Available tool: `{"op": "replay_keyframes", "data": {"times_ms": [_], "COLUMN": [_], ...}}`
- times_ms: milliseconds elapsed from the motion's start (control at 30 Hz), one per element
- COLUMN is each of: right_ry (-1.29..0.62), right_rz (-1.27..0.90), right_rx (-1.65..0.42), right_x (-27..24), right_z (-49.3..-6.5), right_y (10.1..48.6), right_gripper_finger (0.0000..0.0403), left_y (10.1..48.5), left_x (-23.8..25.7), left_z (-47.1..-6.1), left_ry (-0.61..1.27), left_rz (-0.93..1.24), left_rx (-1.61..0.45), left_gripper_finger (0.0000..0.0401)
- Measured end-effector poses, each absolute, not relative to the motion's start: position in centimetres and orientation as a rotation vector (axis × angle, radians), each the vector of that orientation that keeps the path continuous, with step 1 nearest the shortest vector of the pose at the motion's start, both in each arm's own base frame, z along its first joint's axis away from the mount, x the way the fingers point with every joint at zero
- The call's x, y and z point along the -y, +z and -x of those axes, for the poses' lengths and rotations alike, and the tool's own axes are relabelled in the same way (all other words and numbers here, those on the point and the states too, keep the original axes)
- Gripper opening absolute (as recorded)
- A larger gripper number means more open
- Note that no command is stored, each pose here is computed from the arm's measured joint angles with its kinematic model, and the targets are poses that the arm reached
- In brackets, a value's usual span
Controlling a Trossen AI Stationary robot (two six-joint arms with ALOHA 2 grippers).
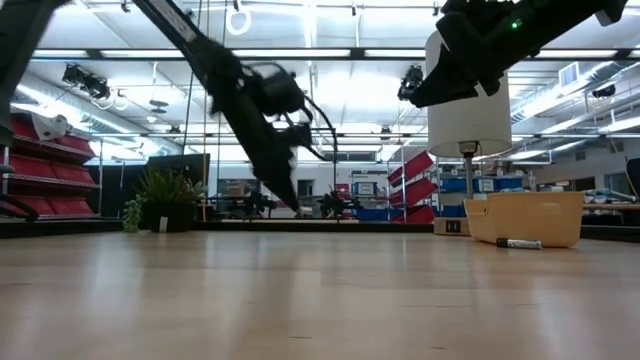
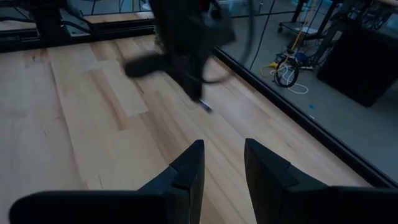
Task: Sort batteries
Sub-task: Put the silver battery into the blue bin
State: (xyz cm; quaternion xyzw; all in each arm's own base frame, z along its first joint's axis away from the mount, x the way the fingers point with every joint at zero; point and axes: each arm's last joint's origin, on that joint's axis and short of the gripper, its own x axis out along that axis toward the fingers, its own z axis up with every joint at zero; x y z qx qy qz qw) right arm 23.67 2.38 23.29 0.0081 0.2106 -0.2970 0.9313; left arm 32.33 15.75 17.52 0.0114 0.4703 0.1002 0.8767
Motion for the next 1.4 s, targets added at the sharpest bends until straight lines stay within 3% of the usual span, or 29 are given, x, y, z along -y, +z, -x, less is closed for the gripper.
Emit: {"op": "replay_keyframes", "data": {"times_ms": [333, 667, 900, 1200, 1400], "right_ry": [-0.612, -0.62, -0.623, -0.417, -0.408], "right_rz": [-0.019, -0.026, 0.001, 0.038, 0.05], "right_rx": [-0.432, -0.465, -0.499, -0.293, -0.271], "right_x": [-2.3, -2.5, -2.7, -3.2, -3.2], "right_z": [-23.7, -24.4, -26.4, -28.4, -28.5], "right_y": [23.3, 22.0, 19.6, 21.4, 21.7], "right_gripper_finger": [0.01, 0.01, 0.01, 0.01, 0.01], "left_y": [24.7, 28.0, 28.3, 26.9, 24.3], "left_x": [-6.8, 3.1, 9.0, 14.1, 16.1], "left_z": [-26.2, -19.8, -17.2, -15.6, -14.4], "left_ry": [0.109, 0.104, 0.075, 0.006, -0.016], "left_rz": [0.068, 0.206, 0.314, 0.45, 0.545], "left_rx": [-1.246, -1.503, -1.577, -1.533, -1.551], "left_gripper_finger": [0.0046, 0.0045, 0.0045, 0.0046, 0.0047]}}
